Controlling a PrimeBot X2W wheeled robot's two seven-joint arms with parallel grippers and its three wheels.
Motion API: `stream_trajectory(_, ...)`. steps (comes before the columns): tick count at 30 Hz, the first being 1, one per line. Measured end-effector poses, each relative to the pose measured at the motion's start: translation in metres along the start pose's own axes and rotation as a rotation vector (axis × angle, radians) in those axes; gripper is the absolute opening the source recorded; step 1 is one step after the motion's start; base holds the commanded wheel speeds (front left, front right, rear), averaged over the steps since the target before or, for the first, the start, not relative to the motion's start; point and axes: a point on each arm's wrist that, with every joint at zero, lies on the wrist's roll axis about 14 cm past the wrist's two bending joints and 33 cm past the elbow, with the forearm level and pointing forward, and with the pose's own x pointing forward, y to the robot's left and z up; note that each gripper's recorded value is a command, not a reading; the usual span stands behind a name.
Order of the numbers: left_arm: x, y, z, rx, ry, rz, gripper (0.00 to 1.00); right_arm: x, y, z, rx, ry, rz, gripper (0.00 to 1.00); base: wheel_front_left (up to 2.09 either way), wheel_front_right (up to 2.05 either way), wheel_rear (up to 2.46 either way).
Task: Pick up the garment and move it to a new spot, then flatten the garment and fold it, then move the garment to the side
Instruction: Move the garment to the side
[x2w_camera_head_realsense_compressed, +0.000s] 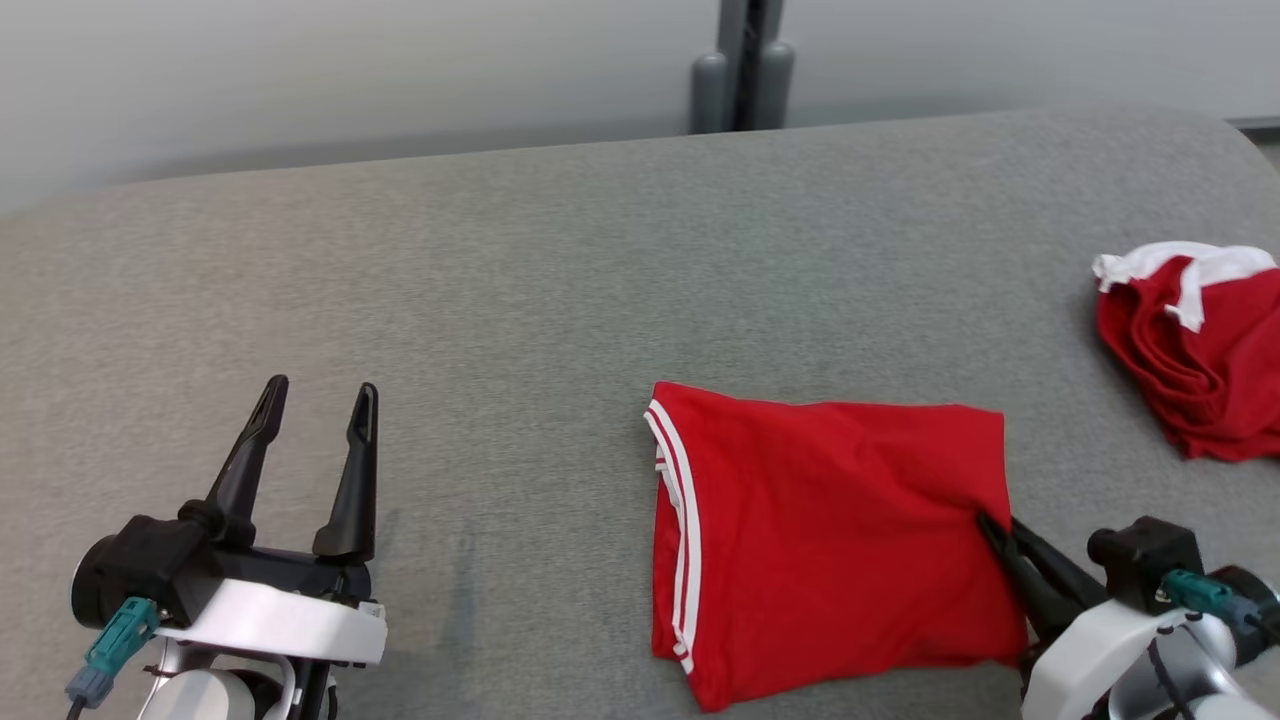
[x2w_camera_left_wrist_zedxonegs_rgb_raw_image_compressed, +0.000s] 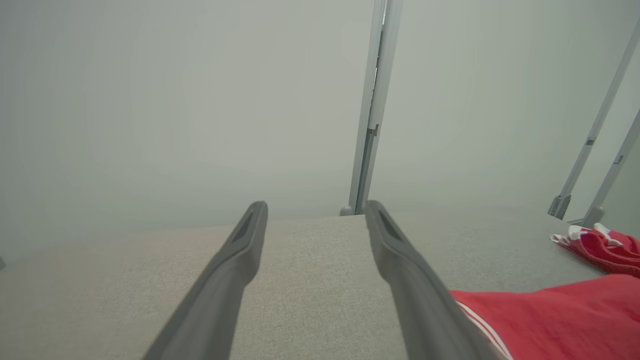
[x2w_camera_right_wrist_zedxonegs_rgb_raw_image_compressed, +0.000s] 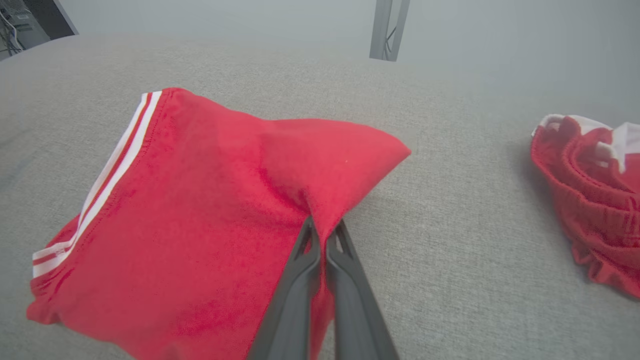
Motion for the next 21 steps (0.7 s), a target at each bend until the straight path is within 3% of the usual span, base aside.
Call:
stream_trajectory(10,0.038,-0.040,-0.015,-0.019,0.020,-0.146,1.00,0.013,-0.059,0.055,-0.137,-0.102,-0.089,0.00,0.00,0.00,0.00)
stream_trajectory(14,0.059,-0.055,-0.027,-0.027,0.032,-0.207,1.00,0.024,-0.112,0.086,-0.187,-0.163,-0.196,0.00,0.00,0.00,0.00)
stream_trajectory(21,0.088,-0.068,-0.049,-0.028,0.054,-0.278,1.00,0.006,-0.208,0.077,-0.203,-0.124,-0.435,0.00,0.00,0.00,0.00)
